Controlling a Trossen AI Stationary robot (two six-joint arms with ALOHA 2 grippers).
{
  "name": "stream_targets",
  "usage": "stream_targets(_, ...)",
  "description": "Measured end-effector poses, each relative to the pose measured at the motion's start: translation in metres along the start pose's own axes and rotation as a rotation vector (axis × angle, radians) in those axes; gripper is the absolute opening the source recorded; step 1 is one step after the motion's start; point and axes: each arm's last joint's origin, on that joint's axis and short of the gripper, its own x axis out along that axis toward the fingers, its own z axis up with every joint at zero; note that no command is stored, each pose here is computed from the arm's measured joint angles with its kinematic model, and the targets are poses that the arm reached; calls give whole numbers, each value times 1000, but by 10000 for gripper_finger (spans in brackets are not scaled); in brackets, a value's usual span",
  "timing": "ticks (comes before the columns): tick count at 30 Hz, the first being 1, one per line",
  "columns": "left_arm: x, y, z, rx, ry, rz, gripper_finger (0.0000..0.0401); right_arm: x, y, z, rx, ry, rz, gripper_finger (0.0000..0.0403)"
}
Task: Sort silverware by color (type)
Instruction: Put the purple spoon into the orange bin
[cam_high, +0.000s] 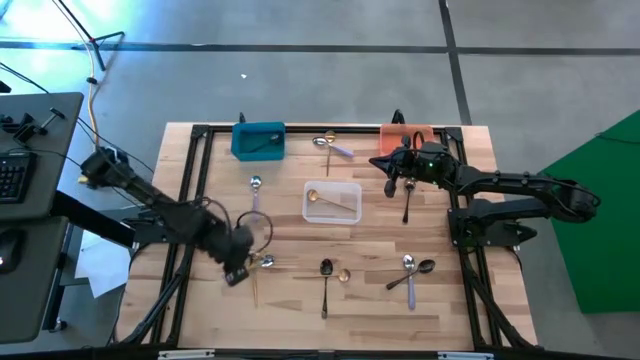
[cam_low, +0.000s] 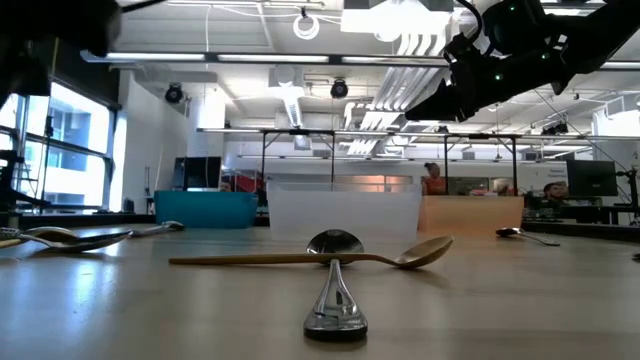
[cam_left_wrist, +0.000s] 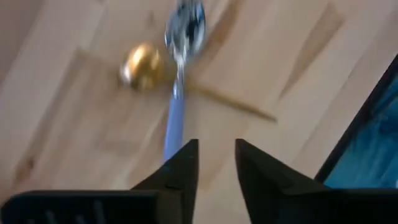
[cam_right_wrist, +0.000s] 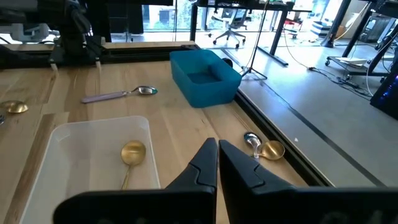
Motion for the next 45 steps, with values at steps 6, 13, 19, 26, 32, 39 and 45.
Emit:
stream_targets(6,19,-10,-19,3,34,105,170,0,0,0,-3,-1,-1,0)
stream_targets(13,56,-13,-22,68,93,268,197,0,0,0,-3,-1,-1,0)
stream_targets(19,79,-13,-21,82,104,356,191,0,0,0,-4,0,-1,0)
stream_targets(26,95,-17,-21,109,164,347,140,0,0,0,-4,-1,-1,0)
stream_targets(32,96,-17,-20,144,204,319,47,0,0,0,-3,-1,-1,0)
stream_targets(39,69,-18,-19,83,150,234,46,0,0,0,-4,-1,0,0)
stream_targets(45,35,-13,-7,1,-47,146,46,0,0,0,-3,0,0,0)
